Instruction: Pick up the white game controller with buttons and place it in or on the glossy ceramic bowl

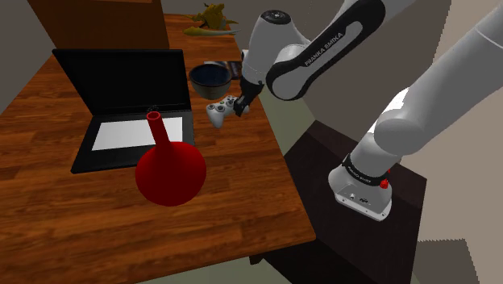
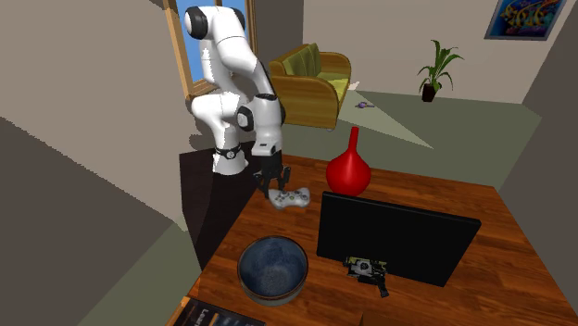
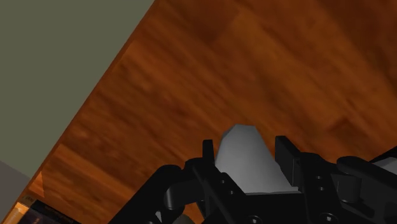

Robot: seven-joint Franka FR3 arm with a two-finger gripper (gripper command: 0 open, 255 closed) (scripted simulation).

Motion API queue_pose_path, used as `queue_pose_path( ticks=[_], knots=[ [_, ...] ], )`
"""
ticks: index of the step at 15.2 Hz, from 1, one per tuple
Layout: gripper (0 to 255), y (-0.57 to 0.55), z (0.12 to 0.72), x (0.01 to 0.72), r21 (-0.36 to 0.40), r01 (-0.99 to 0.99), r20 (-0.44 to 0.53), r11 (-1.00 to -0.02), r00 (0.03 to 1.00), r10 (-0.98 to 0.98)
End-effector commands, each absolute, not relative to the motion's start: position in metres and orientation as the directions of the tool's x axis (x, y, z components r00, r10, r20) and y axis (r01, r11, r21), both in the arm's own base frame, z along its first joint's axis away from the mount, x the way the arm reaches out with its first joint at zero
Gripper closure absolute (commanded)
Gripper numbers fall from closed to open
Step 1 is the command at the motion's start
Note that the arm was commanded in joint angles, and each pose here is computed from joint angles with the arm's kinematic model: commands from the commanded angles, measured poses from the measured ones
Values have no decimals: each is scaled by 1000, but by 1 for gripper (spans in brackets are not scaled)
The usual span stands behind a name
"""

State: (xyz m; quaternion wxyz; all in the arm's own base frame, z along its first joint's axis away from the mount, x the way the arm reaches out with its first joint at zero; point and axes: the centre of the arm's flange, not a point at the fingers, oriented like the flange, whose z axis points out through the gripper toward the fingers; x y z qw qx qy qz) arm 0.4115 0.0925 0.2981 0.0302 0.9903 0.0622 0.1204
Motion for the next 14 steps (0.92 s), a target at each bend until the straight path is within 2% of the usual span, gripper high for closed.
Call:
queue_pose_path(
  ticks=[1,14],
  knots=[
    [255,93,309,411,74,116,235,-990,963,130],
    [255,86,368,422,74,116,235,-990,963,130]
  ],
)
